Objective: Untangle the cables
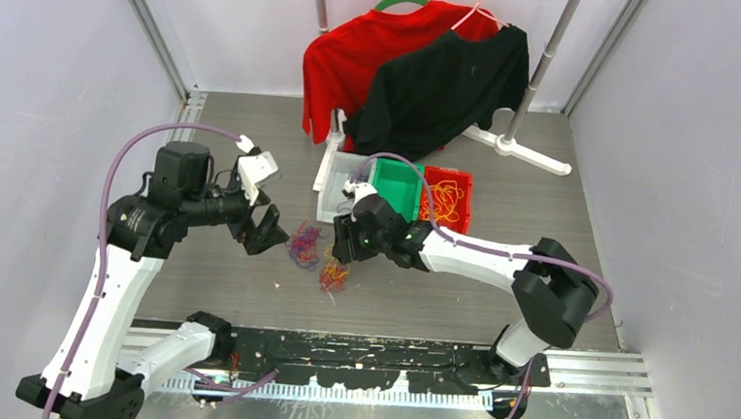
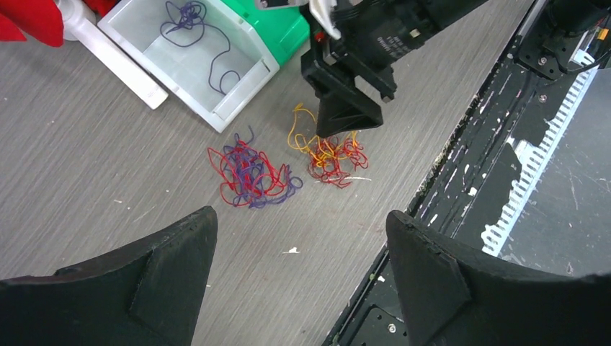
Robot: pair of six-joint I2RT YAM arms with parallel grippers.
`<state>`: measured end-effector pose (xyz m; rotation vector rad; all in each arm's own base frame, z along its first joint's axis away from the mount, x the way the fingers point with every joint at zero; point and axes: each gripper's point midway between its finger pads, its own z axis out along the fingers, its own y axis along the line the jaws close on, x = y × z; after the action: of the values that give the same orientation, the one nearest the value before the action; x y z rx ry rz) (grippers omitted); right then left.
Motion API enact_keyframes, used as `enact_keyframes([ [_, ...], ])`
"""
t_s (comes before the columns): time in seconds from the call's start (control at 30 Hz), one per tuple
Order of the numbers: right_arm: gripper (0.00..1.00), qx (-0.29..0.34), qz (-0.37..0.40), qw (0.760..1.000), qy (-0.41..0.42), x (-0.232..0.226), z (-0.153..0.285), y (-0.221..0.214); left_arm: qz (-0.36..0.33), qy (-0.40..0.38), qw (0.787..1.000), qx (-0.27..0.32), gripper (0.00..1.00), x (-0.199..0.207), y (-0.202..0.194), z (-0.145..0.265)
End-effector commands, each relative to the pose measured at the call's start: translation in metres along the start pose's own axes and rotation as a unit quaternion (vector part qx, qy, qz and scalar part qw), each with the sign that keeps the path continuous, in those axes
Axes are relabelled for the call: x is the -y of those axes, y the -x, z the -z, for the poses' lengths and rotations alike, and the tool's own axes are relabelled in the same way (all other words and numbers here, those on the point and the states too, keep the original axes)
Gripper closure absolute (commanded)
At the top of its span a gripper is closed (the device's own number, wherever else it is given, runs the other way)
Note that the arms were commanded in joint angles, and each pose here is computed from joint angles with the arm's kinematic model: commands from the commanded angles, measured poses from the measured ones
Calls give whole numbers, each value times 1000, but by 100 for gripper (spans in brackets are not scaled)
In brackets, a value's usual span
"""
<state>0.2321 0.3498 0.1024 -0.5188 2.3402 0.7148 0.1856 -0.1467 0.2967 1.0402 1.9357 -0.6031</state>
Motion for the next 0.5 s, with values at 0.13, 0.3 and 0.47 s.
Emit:
enact_keyframes([
  [0.13, 40, 12, -5, 999, 41, -25, -29, 20, -15, -17, 1000, 8, 13, 13, -5, 7],
  [0.3, 47, 12, -15, 999, 46, -28, -40, 19, -17, -25, 1000, 5, 13, 17, -12, 5],
  [0.47, 52, 24, -19, 998, 57, -35, -41, 28, -16, -30, 999, 0, 13, 19, -17, 4],
])
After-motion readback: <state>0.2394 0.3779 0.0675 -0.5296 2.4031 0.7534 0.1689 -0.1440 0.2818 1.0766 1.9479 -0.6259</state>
